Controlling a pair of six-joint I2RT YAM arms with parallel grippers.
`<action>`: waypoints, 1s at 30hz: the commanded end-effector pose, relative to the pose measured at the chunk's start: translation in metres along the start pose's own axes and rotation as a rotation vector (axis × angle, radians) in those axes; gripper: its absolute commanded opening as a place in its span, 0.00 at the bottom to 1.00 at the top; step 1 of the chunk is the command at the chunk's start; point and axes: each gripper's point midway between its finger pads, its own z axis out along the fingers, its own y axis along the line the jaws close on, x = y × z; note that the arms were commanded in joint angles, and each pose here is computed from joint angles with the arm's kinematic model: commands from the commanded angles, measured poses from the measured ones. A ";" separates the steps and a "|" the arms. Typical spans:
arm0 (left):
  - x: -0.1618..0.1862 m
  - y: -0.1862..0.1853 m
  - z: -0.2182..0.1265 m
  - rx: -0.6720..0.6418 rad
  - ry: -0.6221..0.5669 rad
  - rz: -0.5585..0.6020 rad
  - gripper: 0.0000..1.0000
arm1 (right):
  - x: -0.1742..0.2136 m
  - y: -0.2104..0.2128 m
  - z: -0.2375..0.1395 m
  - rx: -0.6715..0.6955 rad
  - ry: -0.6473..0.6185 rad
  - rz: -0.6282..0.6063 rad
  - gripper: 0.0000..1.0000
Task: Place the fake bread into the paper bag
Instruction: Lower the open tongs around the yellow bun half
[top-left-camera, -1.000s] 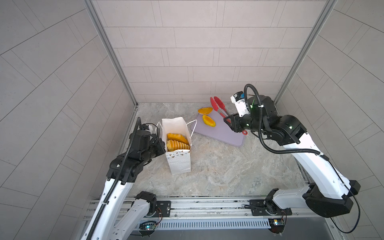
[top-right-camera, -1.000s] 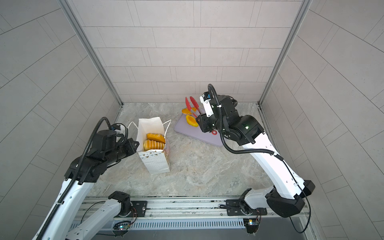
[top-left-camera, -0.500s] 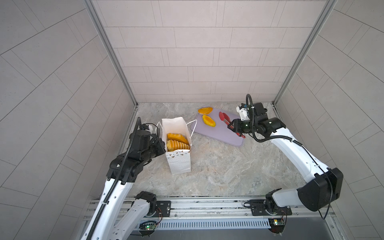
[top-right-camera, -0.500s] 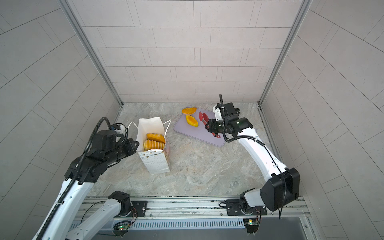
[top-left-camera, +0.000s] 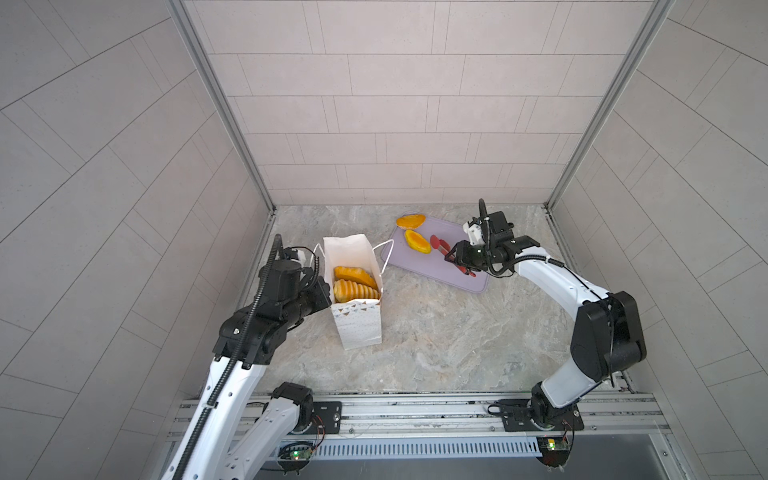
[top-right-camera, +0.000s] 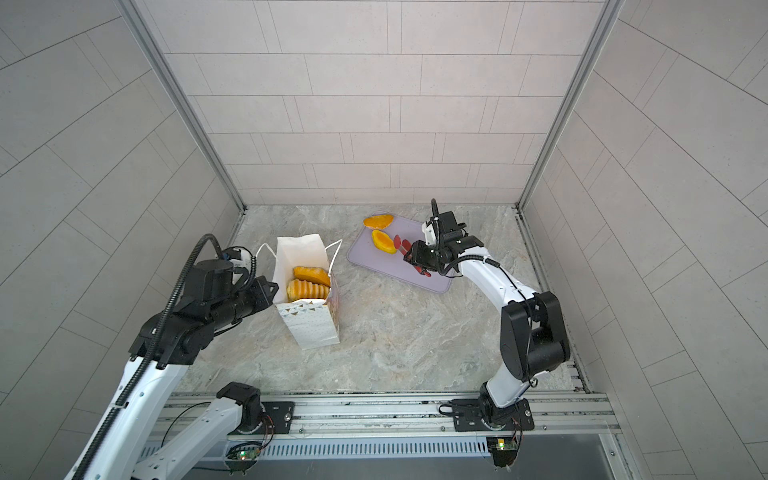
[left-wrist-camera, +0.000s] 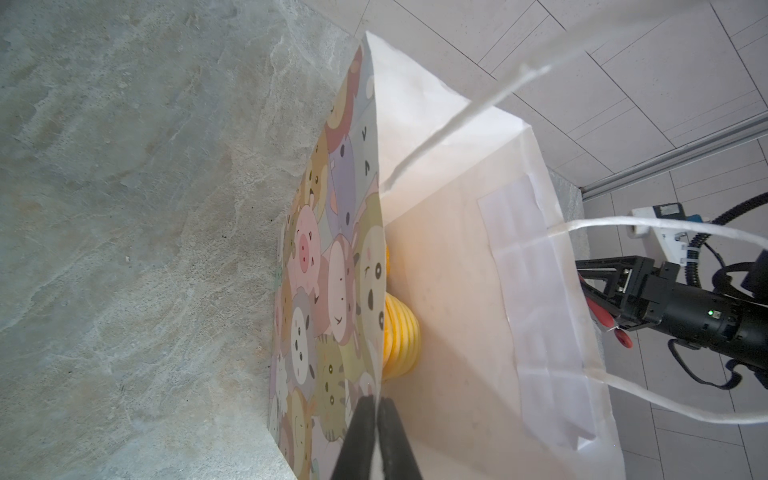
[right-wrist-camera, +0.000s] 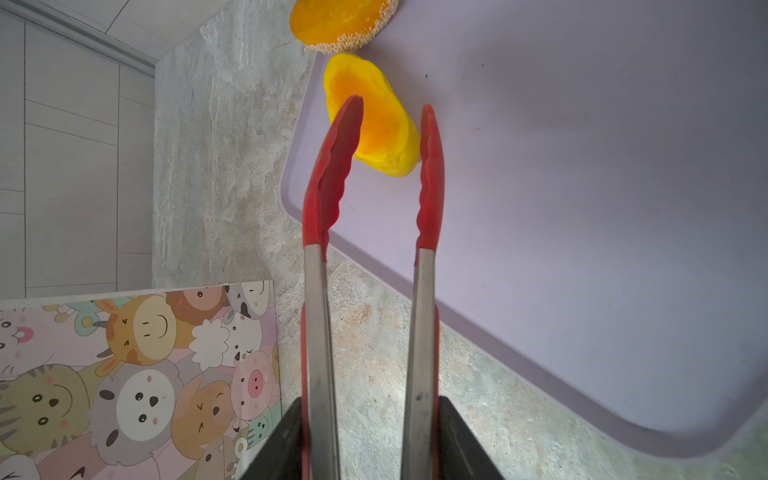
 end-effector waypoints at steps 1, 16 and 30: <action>-0.005 -0.004 -0.004 0.011 -0.021 0.021 0.07 | -0.012 0.009 0.004 -0.055 -0.024 0.014 0.48; -0.005 -0.003 -0.003 0.007 -0.020 0.026 0.07 | -0.010 0.001 0.031 -0.096 0.006 0.079 0.53; -0.003 0.000 -0.003 -0.004 -0.016 0.027 0.07 | -0.006 -0.005 0.042 -0.102 0.014 0.121 0.53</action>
